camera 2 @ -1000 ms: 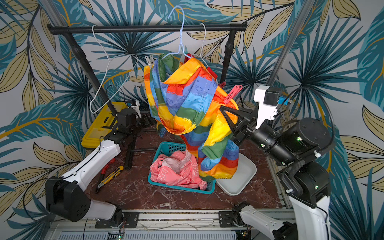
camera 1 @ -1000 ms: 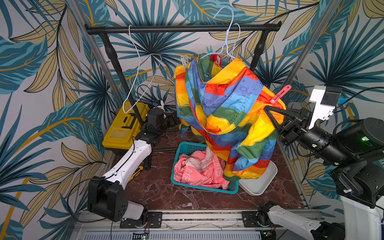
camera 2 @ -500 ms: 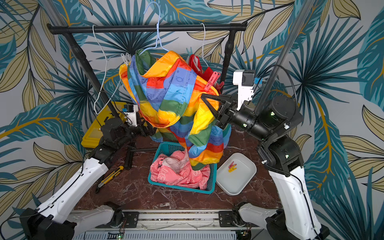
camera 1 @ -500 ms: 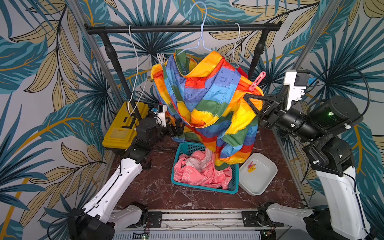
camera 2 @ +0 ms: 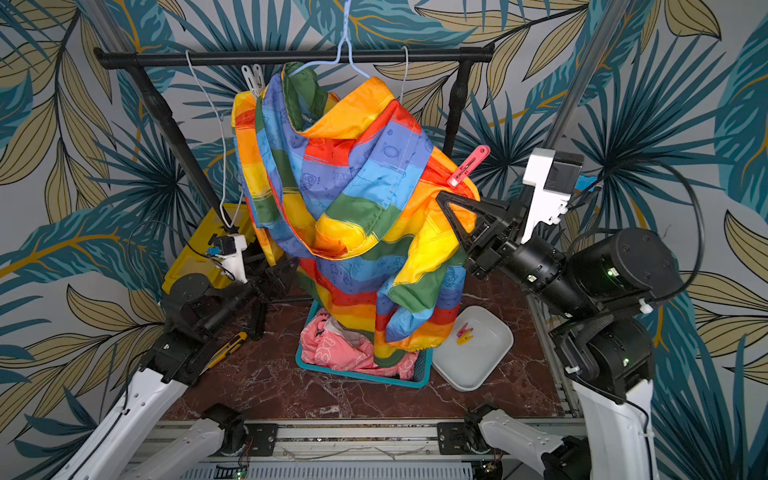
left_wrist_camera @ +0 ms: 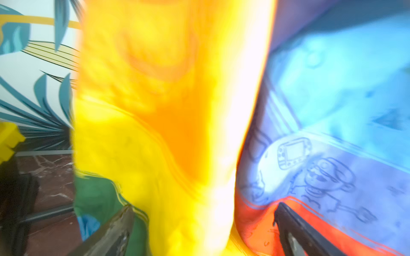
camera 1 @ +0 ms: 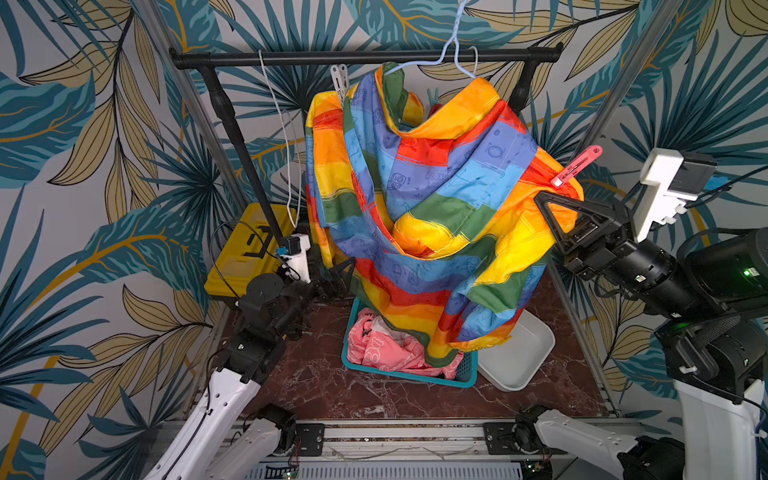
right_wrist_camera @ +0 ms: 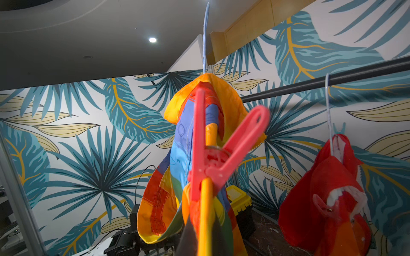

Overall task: Remove the clothespins securing jackets to the hanger
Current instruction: Adjust the jacket in the basket.

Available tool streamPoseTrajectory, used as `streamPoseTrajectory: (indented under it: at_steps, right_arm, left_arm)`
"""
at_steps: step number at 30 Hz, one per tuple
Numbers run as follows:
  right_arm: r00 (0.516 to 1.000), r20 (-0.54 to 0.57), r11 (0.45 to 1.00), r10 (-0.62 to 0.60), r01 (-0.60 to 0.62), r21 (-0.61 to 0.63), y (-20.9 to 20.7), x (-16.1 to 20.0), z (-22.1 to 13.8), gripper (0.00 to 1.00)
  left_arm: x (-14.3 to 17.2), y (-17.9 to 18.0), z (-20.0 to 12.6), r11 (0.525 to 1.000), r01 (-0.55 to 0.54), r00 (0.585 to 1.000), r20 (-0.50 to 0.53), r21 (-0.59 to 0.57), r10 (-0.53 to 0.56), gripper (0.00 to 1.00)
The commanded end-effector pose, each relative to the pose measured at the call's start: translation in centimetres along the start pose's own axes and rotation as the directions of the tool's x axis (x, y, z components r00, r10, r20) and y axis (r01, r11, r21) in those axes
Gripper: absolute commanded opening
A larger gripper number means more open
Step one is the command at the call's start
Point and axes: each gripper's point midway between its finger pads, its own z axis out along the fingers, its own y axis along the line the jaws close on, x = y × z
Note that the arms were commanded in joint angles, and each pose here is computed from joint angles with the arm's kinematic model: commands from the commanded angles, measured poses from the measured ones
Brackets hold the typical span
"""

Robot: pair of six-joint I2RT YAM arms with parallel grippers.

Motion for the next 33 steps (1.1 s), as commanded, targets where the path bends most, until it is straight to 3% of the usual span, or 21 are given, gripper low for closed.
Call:
streamPoseTrajectory:
  at_steps: [1, 7, 14, 23, 29, 30, 33]
  right_arm:
    - [0.994, 0.086, 0.994, -0.067, 0.06, 0.092, -1.2, -2.0, -0.5, 0.0]
    - [0.994, 0.072, 0.996, -0.083, 0.08, 0.043, -0.1, -1.8, -0.9, 0.0]
    - [0.994, 0.055, 0.995, -0.096, 0.097, -0.016, 1.4, -1.8, -1.7, 0.0]
    - [0.992, 0.041, 0.992, -0.117, 0.118, -0.042, 2.5, -1.7, -3.0, 0.0]
    - [0.991, 0.043, 0.99, -0.128, 0.131, -0.061, 3.2, -1.8, -3.8, 0.0]
    - [0.991, 0.039, 0.99, -0.125, 0.127, -0.065, 3.2, -1.6, -3.7, 0.0]
    - [0.993, 0.028, 0.99, -0.117, 0.119, -0.075, 3.0, -1.1, -3.2, 0.0]
  left_arm:
    - [-0.1, 0.0, -2.1, 1.0, 0.0, 1.0, -0.004, -0.025, 0.0, 1.0]
    - [-0.8, 3.5, -5.2, 0.968, -0.02, 0.998, 0.051, -0.25, 0.034, 1.0]
    - [-1.7, 7.6, -3.9, 0.903, 0.014, 0.996, 0.084, -0.429, 0.024, 1.0]
    - [-3.0, 11.4, 2.6, 0.889, 0.1, 0.991, 0.126, -0.447, -0.048, 1.0]
    - [-3.2, 16.4, 5.2, 0.849, 0.203, 0.976, 0.166, -0.487, -0.139, 1.0]
    - [-3.2, 16.5, 5.8, 0.857, 0.197, 0.978, 0.155, -0.476, -0.139, 1.0]
    - [-2.8, 13.3, 8.3, 0.943, 0.12, 0.993, 0.035, -0.309, -0.114, 1.0]
